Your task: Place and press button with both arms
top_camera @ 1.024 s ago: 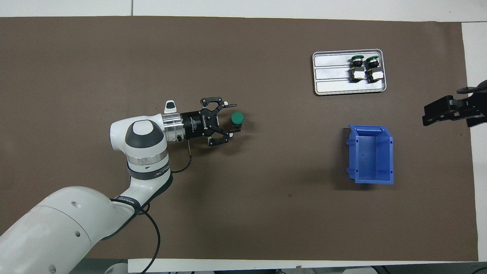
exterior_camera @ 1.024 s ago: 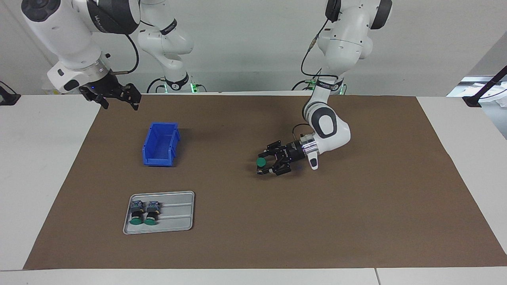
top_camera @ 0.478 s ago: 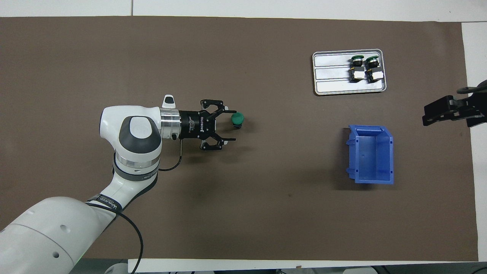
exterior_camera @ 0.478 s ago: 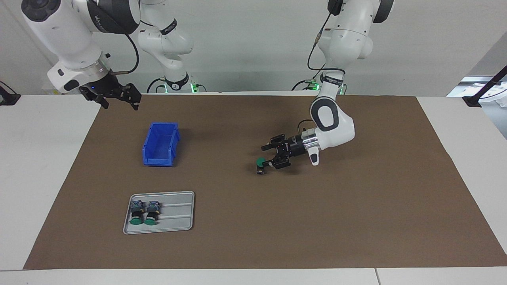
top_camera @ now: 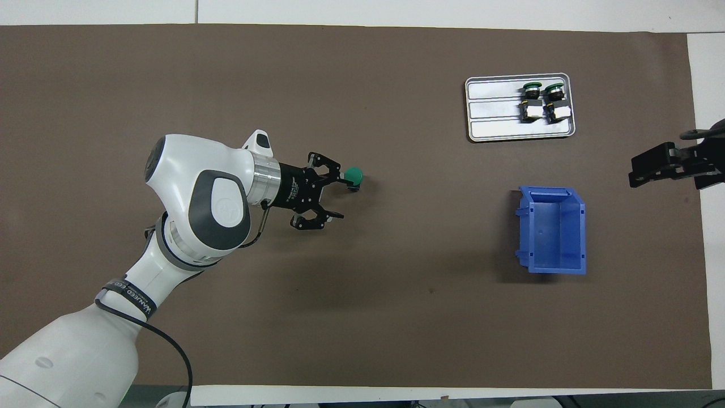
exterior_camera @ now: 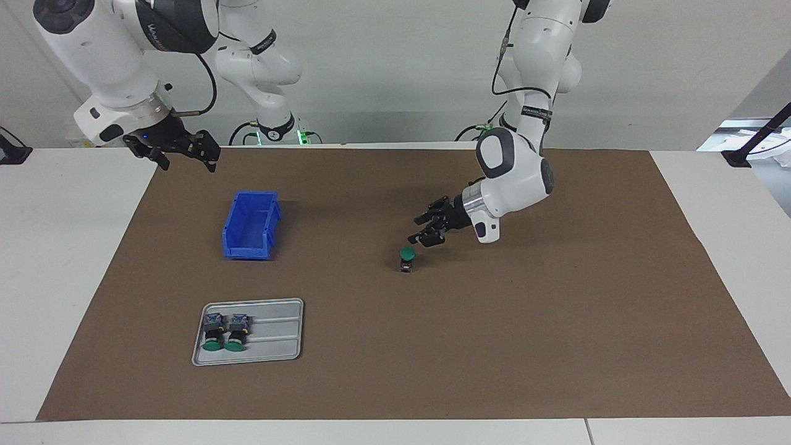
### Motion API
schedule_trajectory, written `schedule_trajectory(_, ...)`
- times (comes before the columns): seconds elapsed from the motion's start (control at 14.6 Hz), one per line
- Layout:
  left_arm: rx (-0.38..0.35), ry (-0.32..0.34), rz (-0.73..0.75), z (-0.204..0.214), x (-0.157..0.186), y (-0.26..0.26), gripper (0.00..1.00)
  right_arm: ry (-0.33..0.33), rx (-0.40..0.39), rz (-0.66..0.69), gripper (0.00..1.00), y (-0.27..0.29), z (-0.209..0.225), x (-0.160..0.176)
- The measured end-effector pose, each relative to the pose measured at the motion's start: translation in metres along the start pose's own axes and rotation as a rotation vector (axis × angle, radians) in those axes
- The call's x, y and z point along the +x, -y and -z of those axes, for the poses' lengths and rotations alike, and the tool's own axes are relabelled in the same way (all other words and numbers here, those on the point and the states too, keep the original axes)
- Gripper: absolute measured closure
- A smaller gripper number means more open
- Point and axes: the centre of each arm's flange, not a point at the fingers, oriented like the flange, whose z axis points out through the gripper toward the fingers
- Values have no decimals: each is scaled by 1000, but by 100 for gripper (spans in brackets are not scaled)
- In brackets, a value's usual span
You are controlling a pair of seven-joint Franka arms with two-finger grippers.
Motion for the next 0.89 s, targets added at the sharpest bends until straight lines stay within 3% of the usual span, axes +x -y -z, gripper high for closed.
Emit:
schedule_trajectory(0.27, 49, -115, -151, 8, -17, -14, 38, 0, 0, 0, 1, 0, 0, 0)
schedule_trajectory(0.48, 89, -229, -288, 21, -31, -28, 63, 0, 0, 0, 1, 0, 0, 0)
schedule_trajectory(0.68, 113, -313, -386, 29, -40, -38, 70, 0, 0, 0, 1, 0, 0, 0)
schedule_trajectory(0.82, 126, -361, -439, 31, -44, -41, 85, 0, 0, 0, 1, 0, 0, 0)
schedule_trajectory(0.89, 124, -370, -456, 29, -47, -42, 85, 0, 0, 0, 1, 0, 0, 0)
